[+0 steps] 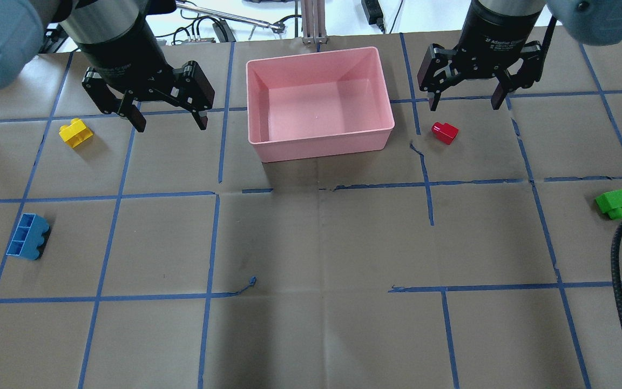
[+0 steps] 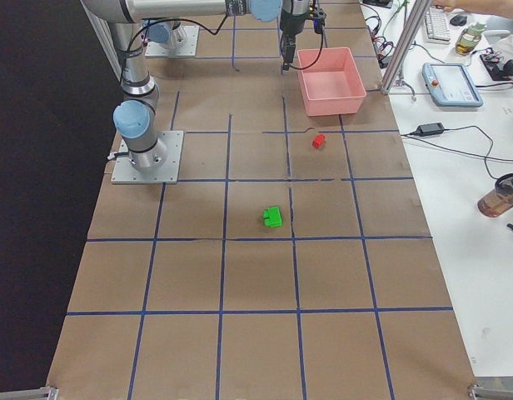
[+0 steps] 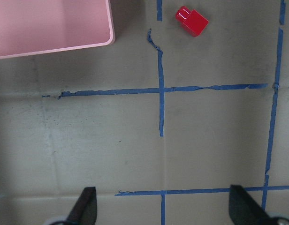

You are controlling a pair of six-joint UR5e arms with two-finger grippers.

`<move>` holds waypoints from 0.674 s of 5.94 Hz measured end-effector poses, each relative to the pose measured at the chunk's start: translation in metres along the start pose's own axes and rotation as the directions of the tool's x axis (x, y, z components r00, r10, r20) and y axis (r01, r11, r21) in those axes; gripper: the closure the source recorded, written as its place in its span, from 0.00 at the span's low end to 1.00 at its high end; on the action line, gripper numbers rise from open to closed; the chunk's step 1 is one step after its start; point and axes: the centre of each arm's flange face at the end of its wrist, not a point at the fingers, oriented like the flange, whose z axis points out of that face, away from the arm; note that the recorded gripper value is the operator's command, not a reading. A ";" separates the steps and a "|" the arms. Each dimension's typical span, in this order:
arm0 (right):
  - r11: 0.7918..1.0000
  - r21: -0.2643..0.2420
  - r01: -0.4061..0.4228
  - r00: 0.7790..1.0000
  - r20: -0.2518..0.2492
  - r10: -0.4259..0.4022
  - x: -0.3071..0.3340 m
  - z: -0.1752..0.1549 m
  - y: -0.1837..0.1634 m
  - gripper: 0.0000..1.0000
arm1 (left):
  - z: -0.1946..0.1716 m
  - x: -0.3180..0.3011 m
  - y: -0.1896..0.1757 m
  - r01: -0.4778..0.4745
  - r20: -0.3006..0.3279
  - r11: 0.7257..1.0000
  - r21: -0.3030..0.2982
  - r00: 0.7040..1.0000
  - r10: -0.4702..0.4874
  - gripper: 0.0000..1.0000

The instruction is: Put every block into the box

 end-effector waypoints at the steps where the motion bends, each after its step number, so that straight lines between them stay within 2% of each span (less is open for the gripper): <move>1: 1.000 -0.002 0.000 1.000 0.000 0.000 0.000 0.000 0.000 0.00 | -0.001 -0.002 0.001 0.002 0.000 1.000 0.003 1.000 -0.002 0.01; 3: 1.000 -0.004 -0.001 1.000 0.000 0.001 0.001 0.001 0.000 0.00 | -0.004 -0.021 0.002 0.033 0.000 0.999 0.001 0.999 -0.033 0.01; 4: 1.000 -0.004 -0.001 1.000 0.000 0.001 0.001 0.001 0.000 0.00 | 0.001 -0.050 -0.002 0.050 -0.001 0.999 -0.014 0.999 -0.050 0.01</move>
